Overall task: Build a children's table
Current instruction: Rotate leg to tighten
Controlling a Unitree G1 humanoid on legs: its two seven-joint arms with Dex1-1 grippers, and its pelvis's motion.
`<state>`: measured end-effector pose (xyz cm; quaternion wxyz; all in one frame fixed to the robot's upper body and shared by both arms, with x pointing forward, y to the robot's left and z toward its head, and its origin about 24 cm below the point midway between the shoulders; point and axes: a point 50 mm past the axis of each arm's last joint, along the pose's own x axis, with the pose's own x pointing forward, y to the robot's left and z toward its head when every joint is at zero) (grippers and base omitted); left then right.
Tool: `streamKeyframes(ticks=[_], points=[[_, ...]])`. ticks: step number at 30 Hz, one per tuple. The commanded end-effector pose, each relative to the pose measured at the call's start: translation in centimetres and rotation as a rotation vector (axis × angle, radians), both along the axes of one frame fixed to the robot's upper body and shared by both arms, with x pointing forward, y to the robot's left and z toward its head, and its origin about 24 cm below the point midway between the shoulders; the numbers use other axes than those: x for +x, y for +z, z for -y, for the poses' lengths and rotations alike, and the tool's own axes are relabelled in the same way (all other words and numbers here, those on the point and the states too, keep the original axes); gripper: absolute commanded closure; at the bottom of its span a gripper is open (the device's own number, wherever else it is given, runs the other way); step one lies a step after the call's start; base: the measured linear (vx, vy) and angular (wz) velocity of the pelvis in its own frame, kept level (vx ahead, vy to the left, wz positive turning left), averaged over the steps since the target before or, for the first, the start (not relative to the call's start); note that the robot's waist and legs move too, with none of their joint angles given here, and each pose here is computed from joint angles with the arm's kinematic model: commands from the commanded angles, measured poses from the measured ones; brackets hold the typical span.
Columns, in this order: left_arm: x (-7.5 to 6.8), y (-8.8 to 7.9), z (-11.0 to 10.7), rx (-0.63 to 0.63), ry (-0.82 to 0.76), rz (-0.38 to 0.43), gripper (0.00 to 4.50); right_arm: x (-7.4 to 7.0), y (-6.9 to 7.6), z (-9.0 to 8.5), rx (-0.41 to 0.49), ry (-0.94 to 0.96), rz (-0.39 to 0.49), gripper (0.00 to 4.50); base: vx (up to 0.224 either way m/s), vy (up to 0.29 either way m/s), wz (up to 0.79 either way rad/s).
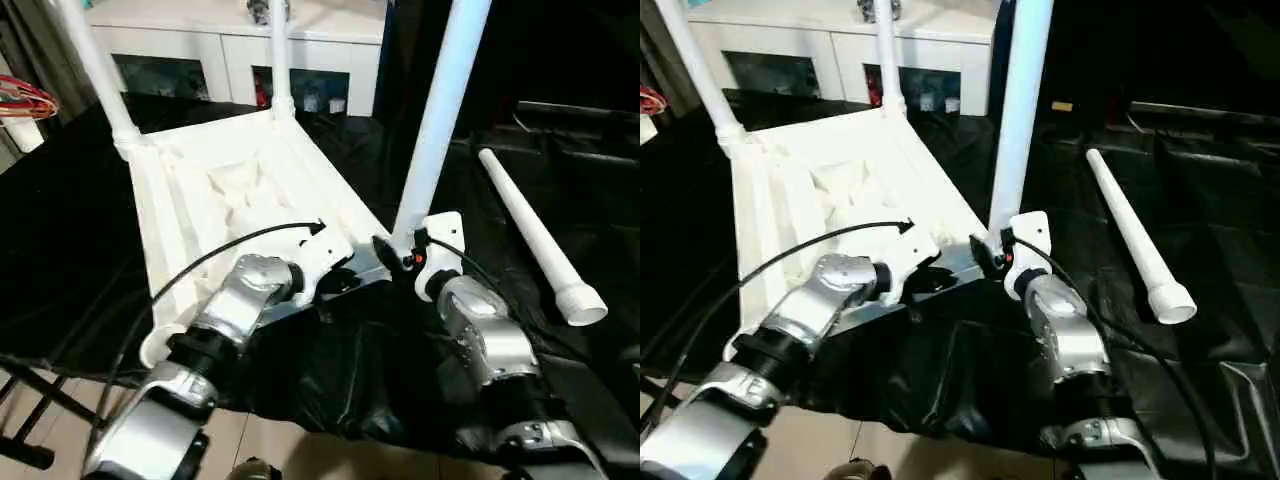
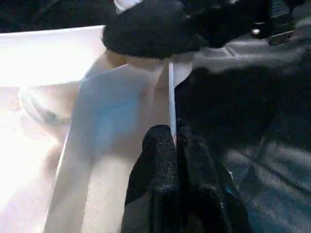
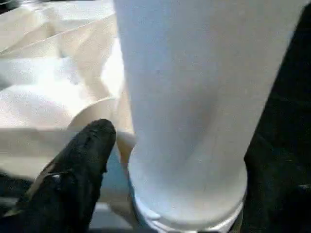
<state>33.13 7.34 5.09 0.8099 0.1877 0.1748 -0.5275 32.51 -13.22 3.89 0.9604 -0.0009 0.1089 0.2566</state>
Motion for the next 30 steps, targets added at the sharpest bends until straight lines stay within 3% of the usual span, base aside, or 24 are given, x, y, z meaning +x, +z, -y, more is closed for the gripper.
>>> streamKeyframes(ticks=[1, 4, 7, 12, 18, 19, 22, 24, 30], points=[[0.0, 2.0, 1.5, -0.06, -0.086, 0.087, 4.5, -0.8, -0.6, -2.1, 0.012, 0.143, -0.038, 0.56, 0.0, 0.0, 0.0], [-0.8, 2.3, 0.1, -0.085, -0.206, 0.048, 4.5, -2.6, 0.4, -0.3, -0.03, 0.412, -0.005, 0.56, 0.0, 0.0, 0.0], [-1.1, 2.3, -0.4, -0.087, -0.251, 0.033, 4.5, -3.1, 0.6, 0.3, -0.049, 0.488, -0.003, 0.56, 0.0, 0.0, 0.0], [-2.2, 2.0, -2.4, -0.03, -0.39, -0.029, 4.5, -4.8, 0.9, 1.8, -0.097, 0.708, -0.075, 0.56, 0.0, 0.0, 0.0], [-2.7, 1.9, -3.5, 0.002, -0.451, -0.063, 4.5, -5.4, 1.1, 2.2, -0.122, 0.805, -0.115, 0.56, 0.0, 0.0, 0.0], [-2.8, 1.8, -3.6, 0.004, -0.455, -0.067, 4.5, -5.4, 1.1, 2.2, -0.121, 0.814, -0.118, 0.8, 0.0, 0.0, 0.0], [-2.8, 1.8, -3.9, 0.01, -0.463, -0.071, 4.5, -5.6, 1.1, 2.0, -0.12, 0.847, -0.128, 0.87, 0.0, 0.0, 0.0], [-2.9, 1.7, -4.0, 0.013, -0.467, -0.075, 4.5, -5.8, 1.1, 1.9, -0.119, 0.867, -0.138, 1.2, 0.0, 0.0, 0.0], [-3.0, 1.8, -4.1, 0.013, -0.474, -0.076, 4.5, -6.2, 1.3, 1.9, -0.108, 0.896, -0.149, 1.63, 0.0, 0.0, 0.0]])
